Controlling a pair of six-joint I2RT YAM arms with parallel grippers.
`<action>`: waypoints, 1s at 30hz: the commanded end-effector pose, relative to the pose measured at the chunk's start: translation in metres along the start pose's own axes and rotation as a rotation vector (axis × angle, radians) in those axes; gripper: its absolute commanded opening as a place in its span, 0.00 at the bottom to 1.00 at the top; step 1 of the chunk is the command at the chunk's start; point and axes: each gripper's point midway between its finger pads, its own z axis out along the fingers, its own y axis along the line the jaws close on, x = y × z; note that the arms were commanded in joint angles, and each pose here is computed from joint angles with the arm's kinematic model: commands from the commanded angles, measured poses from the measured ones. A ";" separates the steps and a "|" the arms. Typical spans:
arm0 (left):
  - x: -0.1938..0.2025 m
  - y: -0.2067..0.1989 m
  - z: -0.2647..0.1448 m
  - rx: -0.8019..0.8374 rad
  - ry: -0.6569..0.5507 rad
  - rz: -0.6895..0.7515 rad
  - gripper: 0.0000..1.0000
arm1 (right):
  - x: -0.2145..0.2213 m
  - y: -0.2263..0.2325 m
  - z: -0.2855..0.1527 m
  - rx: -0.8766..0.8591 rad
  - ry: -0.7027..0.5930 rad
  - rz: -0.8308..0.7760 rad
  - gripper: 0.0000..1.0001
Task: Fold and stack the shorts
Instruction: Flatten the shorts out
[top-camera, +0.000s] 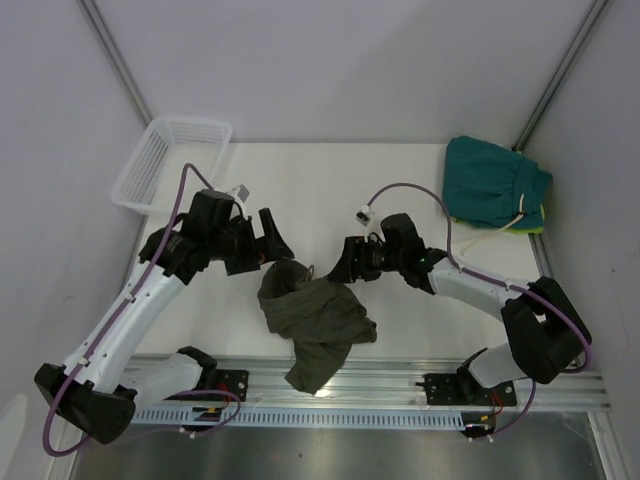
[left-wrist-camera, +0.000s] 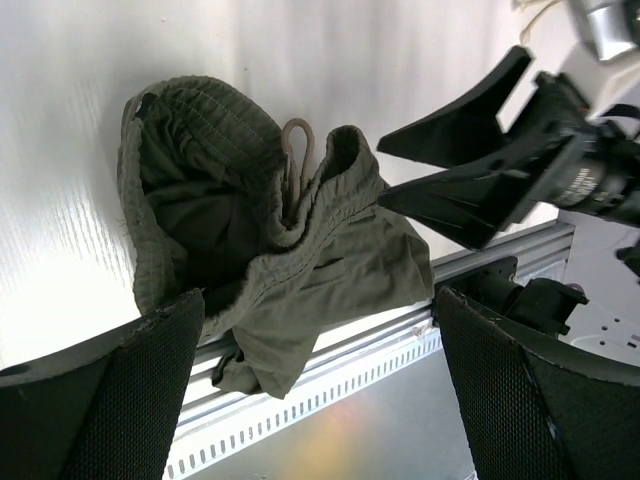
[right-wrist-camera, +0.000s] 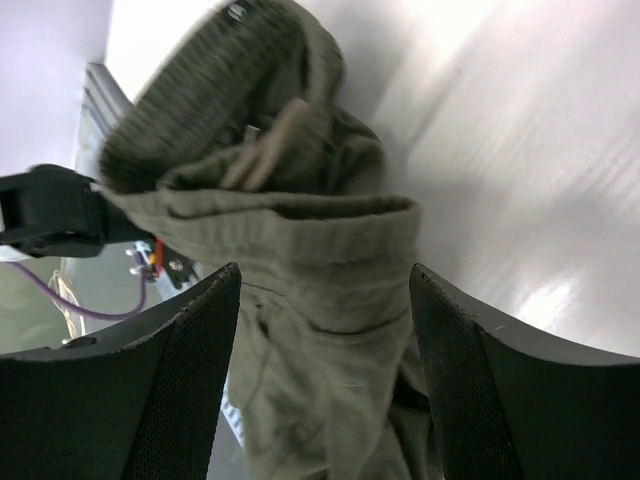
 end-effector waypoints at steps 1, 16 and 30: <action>-0.015 -0.016 -0.013 0.059 -0.042 0.031 0.99 | 0.005 -0.005 0.008 -0.021 -0.001 -0.035 0.71; -0.015 -0.014 -0.017 0.059 -0.040 0.024 0.99 | 0.007 0.023 0.007 -0.123 -0.018 -0.033 0.00; -0.036 -0.092 -0.014 0.508 -0.063 0.356 0.99 | -0.044 0.113 -0.077 -0.195 -0.145 -0.311 0.00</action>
